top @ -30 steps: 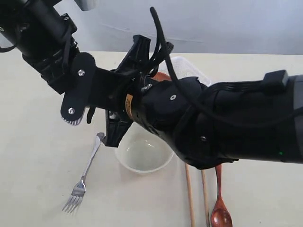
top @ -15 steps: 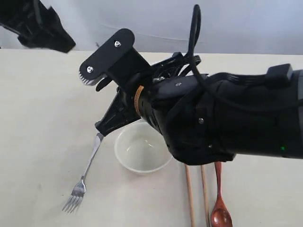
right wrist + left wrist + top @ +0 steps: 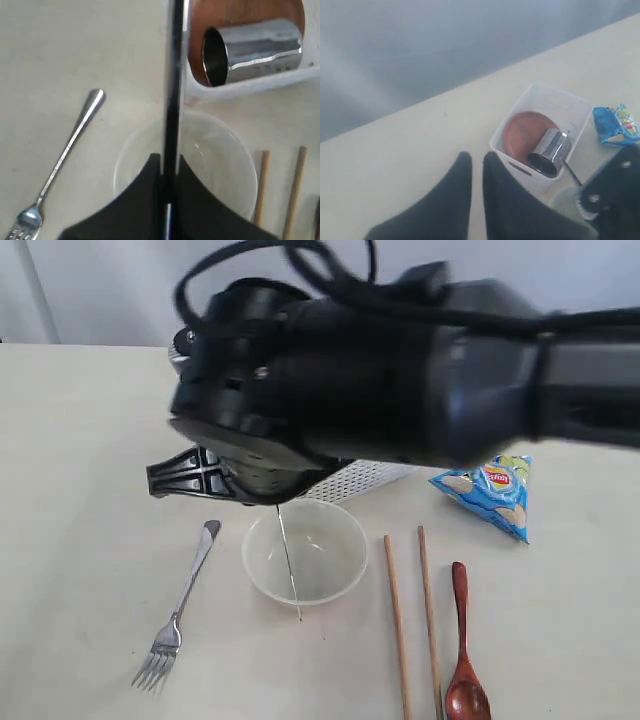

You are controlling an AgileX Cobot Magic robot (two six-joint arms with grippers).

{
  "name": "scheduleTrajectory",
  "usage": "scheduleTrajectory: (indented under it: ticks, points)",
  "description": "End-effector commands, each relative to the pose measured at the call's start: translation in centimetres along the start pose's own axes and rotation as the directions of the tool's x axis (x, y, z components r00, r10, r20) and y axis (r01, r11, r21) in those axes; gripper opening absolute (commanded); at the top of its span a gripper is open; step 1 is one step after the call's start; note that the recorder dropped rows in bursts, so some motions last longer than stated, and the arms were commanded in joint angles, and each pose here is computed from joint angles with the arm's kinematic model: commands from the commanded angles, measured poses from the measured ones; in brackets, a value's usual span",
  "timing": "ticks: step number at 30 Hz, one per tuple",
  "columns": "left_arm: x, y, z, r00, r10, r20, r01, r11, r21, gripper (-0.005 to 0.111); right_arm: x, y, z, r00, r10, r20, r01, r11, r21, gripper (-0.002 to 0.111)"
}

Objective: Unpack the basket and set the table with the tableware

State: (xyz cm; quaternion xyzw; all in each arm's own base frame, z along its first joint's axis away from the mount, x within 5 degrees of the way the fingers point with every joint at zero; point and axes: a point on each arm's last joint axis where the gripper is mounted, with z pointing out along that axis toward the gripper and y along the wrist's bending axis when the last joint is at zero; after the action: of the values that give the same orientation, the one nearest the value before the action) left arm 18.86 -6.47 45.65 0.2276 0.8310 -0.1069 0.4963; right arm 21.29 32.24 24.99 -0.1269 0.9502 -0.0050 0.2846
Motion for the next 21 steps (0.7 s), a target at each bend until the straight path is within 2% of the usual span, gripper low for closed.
scheduleTrajectory:
  ticks: [1,6,9,15,21]
  points:
    - [0.5,-1.2,-4.2,0.994,-0.009,0.113,0.009,1.0,0.002,0.0,0.1,2.9,1.1,0.994,-0.007,-0.112,0.022,0.991,0.134,0.0]
    - [1.7,-2.4,-8.0,0.979,0.001,0.206,-0.001,1.0,0.001,0.0,-1.0,7.4,3.0,0.99,0.034,-0.135,-0.027,0.998,0.056,0.0]
    - [2.5,-2.9,-9.6,0.969,0.011,0.247,-0.01,1.0,-0.006,0.0,-1.2,9.3,4.9,0.983,0.055,-0.175,-0.052,0.998,0.02,0.0]
    - [3.0,-3.8,-11.0,0.957,0.029,0.289,-0.041,0.999,0.035,0.0,-1.5,11.2,8.3,0.969,0.116,-0.219,-0.12,0.993,-0.005,0.0]
    - [3.0,-4.3,-10.9,0.956,0.05,0.289,-0.079,0.993,0.089,0.0,-2.5,12.1,8.2,0.967,0.169,-0.189,-0.179,0.983,-0.04,0.0]
